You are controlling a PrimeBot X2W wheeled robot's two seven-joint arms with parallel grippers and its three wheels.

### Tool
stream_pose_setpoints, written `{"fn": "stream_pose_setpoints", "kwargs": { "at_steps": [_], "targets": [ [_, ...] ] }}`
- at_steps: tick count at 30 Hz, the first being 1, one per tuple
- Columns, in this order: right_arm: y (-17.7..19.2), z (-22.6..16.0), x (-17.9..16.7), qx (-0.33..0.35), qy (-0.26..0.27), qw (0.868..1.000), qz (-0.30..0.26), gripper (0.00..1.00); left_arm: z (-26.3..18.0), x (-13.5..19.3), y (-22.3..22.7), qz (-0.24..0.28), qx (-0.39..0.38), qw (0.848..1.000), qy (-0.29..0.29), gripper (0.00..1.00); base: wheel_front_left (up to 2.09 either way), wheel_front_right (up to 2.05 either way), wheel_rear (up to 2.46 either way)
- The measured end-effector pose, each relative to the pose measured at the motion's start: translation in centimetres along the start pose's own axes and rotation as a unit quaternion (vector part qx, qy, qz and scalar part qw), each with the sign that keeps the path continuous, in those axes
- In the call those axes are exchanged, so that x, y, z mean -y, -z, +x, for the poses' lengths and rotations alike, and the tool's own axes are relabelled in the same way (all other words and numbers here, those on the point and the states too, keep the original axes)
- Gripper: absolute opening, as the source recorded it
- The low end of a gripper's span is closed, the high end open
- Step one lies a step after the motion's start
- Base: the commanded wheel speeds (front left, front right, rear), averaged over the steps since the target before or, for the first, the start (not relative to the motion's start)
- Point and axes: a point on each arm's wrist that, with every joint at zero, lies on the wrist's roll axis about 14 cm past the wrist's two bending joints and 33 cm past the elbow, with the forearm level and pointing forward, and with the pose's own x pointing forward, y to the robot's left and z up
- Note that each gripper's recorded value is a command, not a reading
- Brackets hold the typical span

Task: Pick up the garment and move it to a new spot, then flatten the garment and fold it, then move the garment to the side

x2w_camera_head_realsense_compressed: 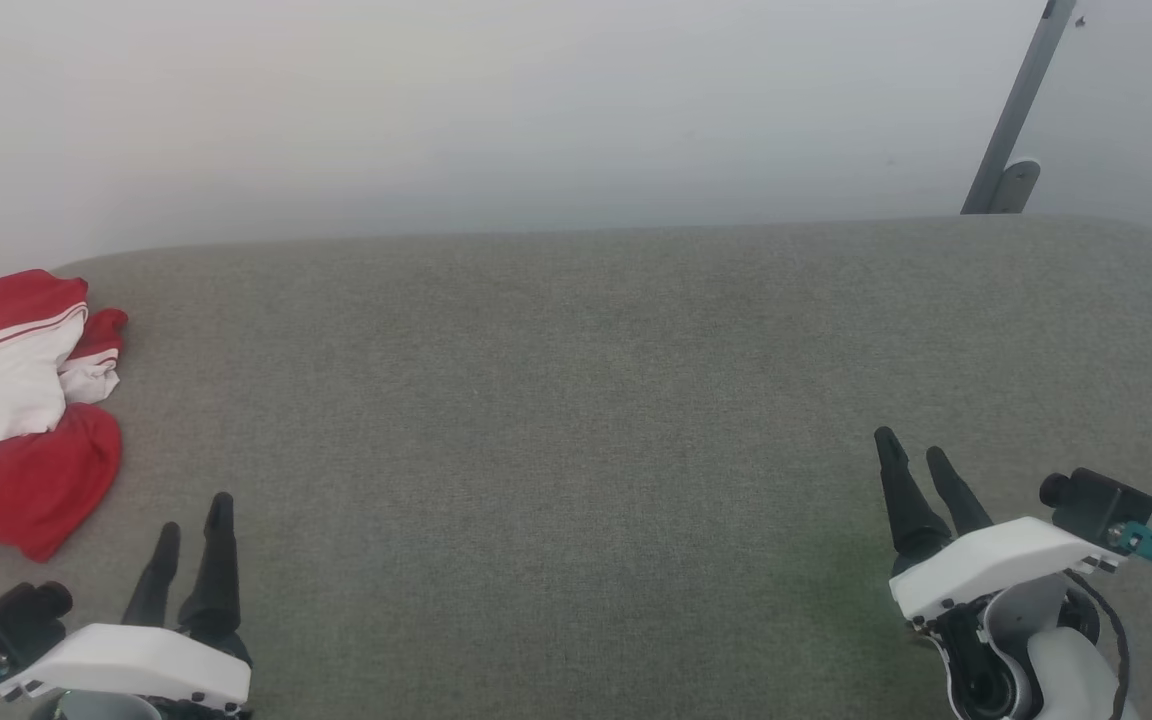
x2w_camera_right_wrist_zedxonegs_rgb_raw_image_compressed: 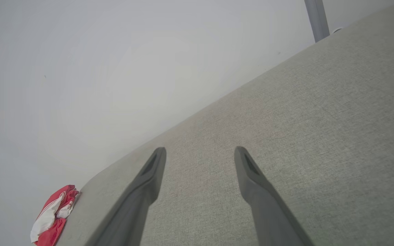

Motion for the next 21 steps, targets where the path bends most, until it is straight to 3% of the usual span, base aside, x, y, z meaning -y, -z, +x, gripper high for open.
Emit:
{"fn": "stream_pose_setpoints", "kwargs": {
  "at_steps": [21],
  "targets": [
    [-1.3, -0.2, -0.2, 0.024, -0.007, 0.994, -0.108, 1.0, -0.1, 0.6, -1.7, 0.123, 0.036, 0.991, 0.031, 1.0, 0.0, 0.0, 0.0]
  ]
}}
